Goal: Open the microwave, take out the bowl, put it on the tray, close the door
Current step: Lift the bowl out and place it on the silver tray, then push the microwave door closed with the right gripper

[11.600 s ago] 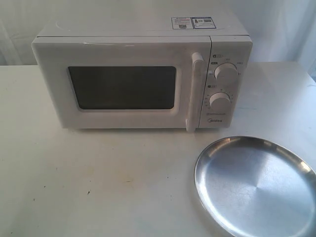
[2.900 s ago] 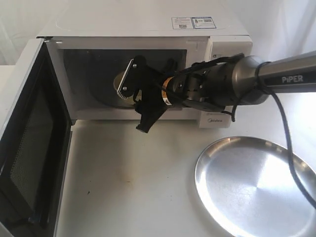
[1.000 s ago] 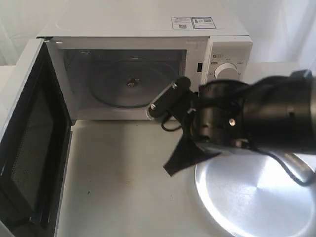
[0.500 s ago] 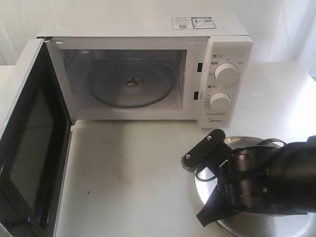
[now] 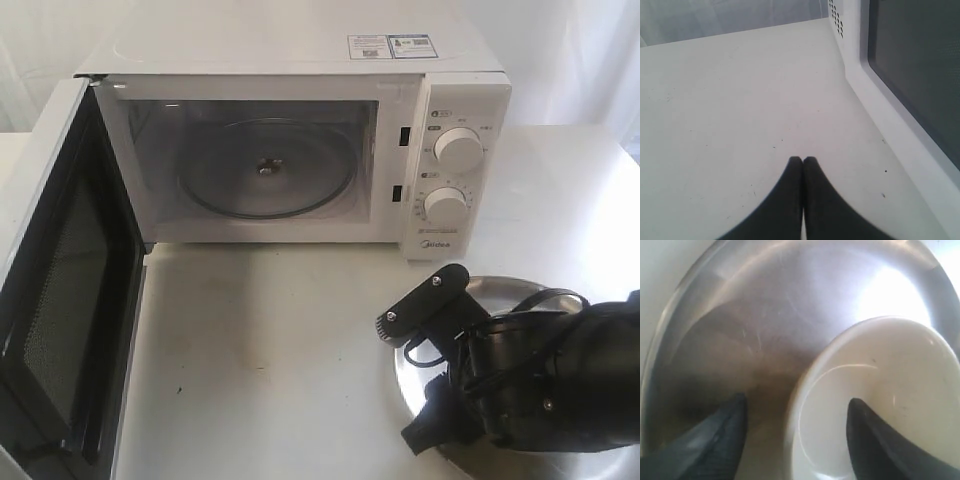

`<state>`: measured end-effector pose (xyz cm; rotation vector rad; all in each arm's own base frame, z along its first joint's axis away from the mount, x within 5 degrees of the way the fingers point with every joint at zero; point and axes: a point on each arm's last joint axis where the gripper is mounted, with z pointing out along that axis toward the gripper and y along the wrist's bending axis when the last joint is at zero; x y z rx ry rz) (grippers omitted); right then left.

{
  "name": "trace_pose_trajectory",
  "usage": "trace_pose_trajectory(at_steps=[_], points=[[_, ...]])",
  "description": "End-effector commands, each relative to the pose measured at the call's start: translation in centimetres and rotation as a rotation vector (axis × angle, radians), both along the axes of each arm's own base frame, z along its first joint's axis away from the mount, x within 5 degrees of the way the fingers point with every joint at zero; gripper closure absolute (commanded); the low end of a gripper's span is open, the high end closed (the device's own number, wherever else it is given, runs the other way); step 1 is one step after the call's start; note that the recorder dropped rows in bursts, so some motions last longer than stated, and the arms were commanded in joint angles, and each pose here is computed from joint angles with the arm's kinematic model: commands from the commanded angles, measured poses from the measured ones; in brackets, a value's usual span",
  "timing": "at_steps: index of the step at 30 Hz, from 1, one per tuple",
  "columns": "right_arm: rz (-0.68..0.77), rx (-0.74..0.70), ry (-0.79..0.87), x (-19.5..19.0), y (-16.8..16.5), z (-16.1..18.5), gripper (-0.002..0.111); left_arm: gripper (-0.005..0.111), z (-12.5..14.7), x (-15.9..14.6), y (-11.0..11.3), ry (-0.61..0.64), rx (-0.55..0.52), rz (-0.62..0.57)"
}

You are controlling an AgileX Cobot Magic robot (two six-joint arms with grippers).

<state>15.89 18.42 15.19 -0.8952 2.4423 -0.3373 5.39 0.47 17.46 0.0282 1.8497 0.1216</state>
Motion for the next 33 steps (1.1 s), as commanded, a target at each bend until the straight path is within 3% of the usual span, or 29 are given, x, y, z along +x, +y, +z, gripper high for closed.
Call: trace_pose_trajectory(at_steps=[1, 4, 6, 8, 15, 21, 28, 33], points=[[0.052, 0.203, -0.145, -0.1, 1.1, 2.6, 0.069, 0.107, -0.1, 0.0, 0.0, 0.0, -0.009, 0.0], [0.243, 0.46, -0.225, -2.1, 2.1, 7.3, 0.09, 0.107, -0.1, 0.0, 0.0, 0.0, -0.009, 0.0], [0.588, 0.648, -0.225, -4.6, 3.1, 10.5, 0.103, 0.107, -0.1, 0.0, 0.0, 0.0, -0.009, 0.0], [0.786, 0.697, -0.233, -5.9, 3.5, 12.2, 0.108, 0.107, -0.1, 0.0, 0.0, 0.0, -0.009, 0.0], [0.861, 0.77, -0.234, -5.6, 6.0, 14.6, 0.108, 0.107, -0.1, 0.0, 0.0, 0.0, -0.009, 0.0], [1.072, 0.845, -0.33, -4.9, 10.6, 19.2, 0.108, 0.107, -0.1, 0.0, 0.0, 0.0, -0.009, 0.0], [1.214, 1.196, -0.378, -5.0, 15.0, 23.9, 0.108, 0.107, -0.1, 0.0, 0.0, 0.0, -0.009, 0.0], [1.276, 1.392, -0.259, -4.9, 18.0, 22.8, 0.108, 0.107, -0.1, 0.0, 0.0, 0.0, -0.009, 0.0]])
